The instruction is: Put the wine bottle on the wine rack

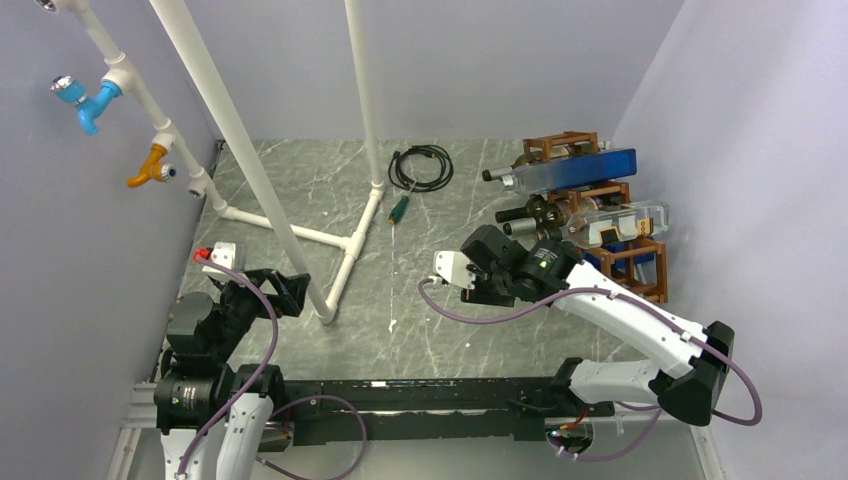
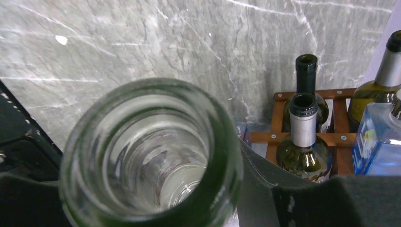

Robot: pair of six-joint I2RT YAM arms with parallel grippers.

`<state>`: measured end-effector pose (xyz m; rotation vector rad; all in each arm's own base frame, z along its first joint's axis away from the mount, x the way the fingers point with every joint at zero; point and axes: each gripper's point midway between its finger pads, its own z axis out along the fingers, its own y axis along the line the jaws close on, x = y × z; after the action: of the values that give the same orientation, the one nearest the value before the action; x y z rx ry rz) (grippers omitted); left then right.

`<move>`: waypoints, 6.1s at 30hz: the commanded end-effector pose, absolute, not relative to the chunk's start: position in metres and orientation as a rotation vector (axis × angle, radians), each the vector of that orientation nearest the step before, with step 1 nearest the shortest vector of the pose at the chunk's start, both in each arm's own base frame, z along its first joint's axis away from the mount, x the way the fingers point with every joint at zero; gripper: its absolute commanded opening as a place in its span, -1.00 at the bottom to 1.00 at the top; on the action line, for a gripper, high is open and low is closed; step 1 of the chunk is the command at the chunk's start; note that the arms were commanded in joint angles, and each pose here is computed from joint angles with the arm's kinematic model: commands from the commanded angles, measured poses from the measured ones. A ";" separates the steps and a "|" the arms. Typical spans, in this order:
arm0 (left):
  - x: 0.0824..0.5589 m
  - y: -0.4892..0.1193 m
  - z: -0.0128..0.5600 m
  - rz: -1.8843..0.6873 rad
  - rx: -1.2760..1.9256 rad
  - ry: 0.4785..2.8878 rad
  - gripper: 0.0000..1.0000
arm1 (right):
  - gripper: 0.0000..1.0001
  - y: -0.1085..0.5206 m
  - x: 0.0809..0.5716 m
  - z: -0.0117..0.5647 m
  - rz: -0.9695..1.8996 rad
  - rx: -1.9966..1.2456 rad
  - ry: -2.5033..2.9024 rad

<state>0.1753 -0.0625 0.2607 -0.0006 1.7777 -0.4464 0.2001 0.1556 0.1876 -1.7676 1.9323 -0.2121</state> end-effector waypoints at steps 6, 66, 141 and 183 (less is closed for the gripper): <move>0.175 -0.064 0.276 -0.454 0.017 1.719 0.96 | -1.00 0.135 0.234 0.208 -0.548 -1.733 1.806; 0.170 -0.067 0.280 -0.463 0.034 1.699 0.97 | -1.00 0.061 0.187 0.159 -0.984 -2.228 1.738; 0.140 -0.122 0.299 -0.728 0.400 1.628 0.92 | 0.99 0.039 0.196 0.139 -0.772 -1.816 1.570; 0.138 -0.333 0.292 -1.076 0.569 1.685 0.98 | 1.00 0.033 0.201 0.335 -0.192 -0.223 1.778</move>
<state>0.1007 -0.3055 0.2623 0.7721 1.7893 -1.1605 0.1857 0.0599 0.3328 -0.5838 1.7117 -0.0753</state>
